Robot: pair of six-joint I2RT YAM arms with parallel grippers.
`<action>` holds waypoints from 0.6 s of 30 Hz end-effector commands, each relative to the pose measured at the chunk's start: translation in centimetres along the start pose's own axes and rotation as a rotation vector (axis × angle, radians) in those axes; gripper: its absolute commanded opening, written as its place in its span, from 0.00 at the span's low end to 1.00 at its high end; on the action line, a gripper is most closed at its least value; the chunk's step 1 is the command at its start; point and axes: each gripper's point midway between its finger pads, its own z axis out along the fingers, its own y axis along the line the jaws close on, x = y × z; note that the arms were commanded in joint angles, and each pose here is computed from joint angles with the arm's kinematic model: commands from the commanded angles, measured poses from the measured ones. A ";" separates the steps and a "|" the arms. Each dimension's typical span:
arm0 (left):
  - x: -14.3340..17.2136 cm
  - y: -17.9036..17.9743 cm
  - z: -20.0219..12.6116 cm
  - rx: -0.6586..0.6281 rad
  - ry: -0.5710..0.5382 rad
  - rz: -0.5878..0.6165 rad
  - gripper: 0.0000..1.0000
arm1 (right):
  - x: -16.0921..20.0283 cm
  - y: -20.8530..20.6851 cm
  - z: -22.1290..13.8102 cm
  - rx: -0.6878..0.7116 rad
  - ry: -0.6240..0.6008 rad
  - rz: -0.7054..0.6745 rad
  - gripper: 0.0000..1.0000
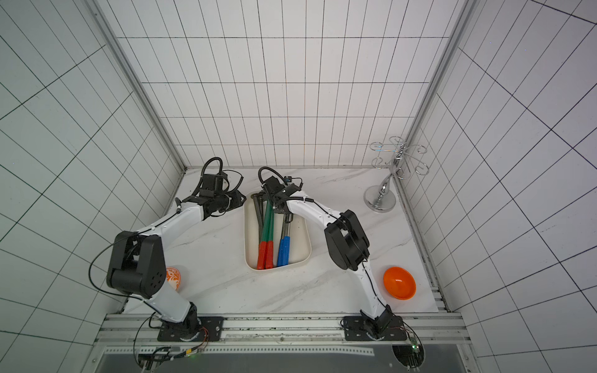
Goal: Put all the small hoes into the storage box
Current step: Place the hoe in the storage box.
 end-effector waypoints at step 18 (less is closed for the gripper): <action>-0.9 -0.1 -0.9 0.001 -0.030 0.010 0.37 | -0.2 -3.0 1.2 -0.065 0.066 -0.013 0.05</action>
